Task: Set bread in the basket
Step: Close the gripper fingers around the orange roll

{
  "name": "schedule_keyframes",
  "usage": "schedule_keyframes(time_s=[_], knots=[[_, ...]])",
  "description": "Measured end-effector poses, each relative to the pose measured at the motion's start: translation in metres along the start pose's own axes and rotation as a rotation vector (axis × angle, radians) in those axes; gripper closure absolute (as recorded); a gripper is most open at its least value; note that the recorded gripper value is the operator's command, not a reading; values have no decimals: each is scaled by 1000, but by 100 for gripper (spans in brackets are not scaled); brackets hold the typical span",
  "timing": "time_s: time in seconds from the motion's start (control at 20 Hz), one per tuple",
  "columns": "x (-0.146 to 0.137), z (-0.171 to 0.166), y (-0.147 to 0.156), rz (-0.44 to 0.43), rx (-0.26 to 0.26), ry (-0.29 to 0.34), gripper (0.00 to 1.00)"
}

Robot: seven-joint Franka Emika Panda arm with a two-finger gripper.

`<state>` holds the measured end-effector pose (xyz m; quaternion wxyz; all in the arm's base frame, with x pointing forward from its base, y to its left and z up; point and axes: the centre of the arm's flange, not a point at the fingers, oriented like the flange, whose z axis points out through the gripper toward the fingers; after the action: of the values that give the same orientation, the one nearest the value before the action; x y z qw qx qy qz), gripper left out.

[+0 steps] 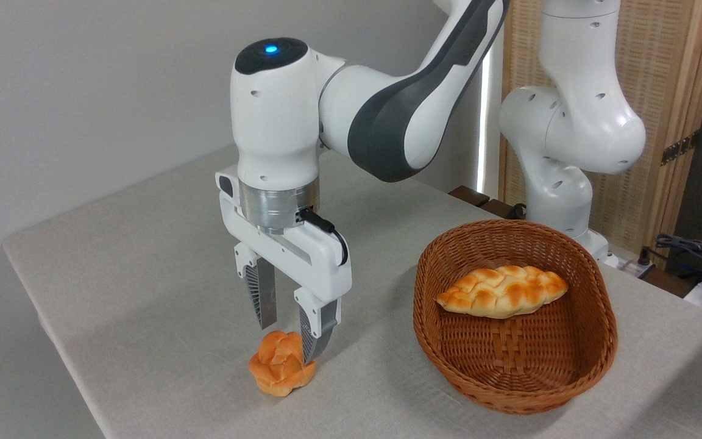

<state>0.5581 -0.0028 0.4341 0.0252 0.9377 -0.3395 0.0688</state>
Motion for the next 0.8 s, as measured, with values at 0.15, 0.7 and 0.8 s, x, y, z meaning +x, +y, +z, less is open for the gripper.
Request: schedule_keyframes(time_s=[0.15,0.7,0.8], knots=[[2,7,-3,-1,9,7,0],[5,25,-13,18,39,28,100],[5,25,-13,21,35,25,100]])
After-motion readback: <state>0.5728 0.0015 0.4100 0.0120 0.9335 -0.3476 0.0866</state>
